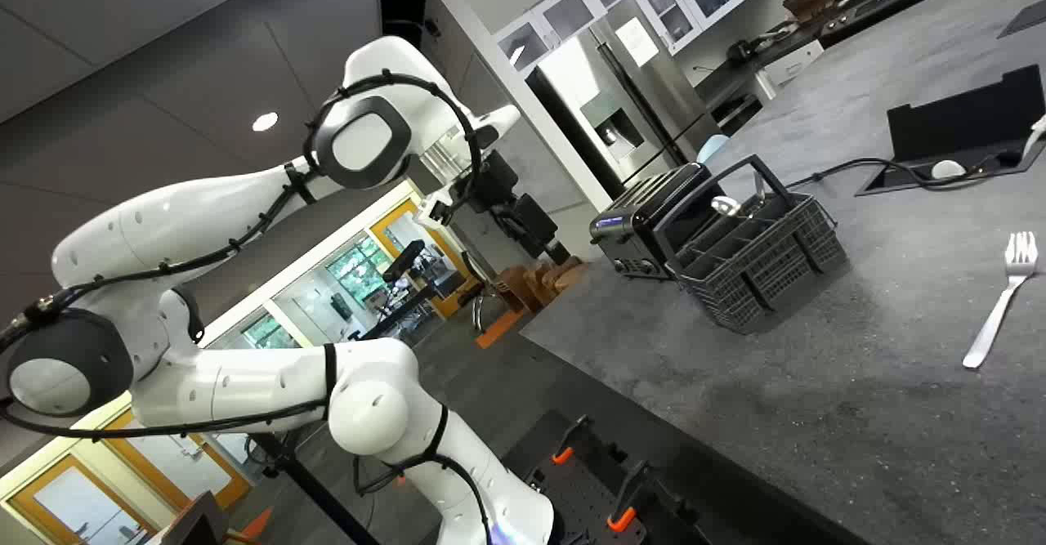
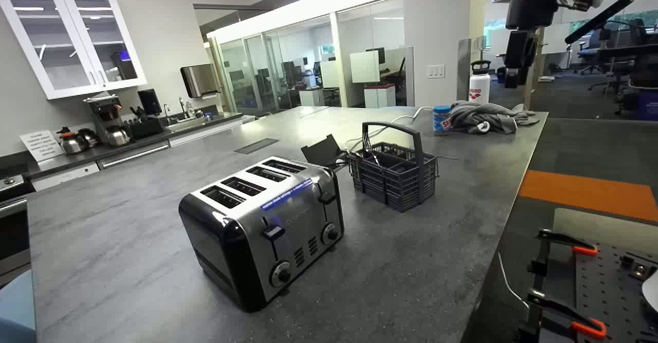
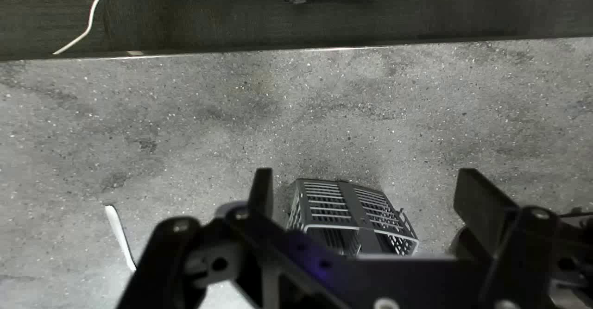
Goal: Put the fork in the grey rack
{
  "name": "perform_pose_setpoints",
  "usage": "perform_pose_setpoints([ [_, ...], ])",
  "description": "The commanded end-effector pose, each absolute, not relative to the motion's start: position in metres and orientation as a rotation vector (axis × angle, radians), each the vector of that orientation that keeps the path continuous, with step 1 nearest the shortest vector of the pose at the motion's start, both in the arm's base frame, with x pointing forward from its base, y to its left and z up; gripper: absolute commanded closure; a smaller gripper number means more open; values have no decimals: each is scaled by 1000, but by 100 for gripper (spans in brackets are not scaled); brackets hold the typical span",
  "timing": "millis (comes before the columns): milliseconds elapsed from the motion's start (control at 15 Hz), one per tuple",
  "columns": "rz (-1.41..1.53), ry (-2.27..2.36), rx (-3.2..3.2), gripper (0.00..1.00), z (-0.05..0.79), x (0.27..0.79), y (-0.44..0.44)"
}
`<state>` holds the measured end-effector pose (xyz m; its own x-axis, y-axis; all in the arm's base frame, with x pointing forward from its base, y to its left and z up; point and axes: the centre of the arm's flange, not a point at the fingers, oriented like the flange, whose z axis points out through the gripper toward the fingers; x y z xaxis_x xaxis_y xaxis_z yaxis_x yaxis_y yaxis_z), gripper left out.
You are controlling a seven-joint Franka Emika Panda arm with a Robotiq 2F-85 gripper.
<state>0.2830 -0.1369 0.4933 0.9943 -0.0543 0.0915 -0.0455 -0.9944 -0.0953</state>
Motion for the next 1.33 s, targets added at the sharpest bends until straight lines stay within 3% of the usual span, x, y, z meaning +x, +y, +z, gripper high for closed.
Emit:
perform_pose_setpoints([
  [0, -143, 76, -3044, 0, 493, 283, -137],
  [400, -226, 97, -3065, 0, 506, 290, -149],
  [800, -395, 123, -3087, 0, 536, 326, -207],
  [1267, -319, 88, -3169, 0, 528, 387, -302],
])
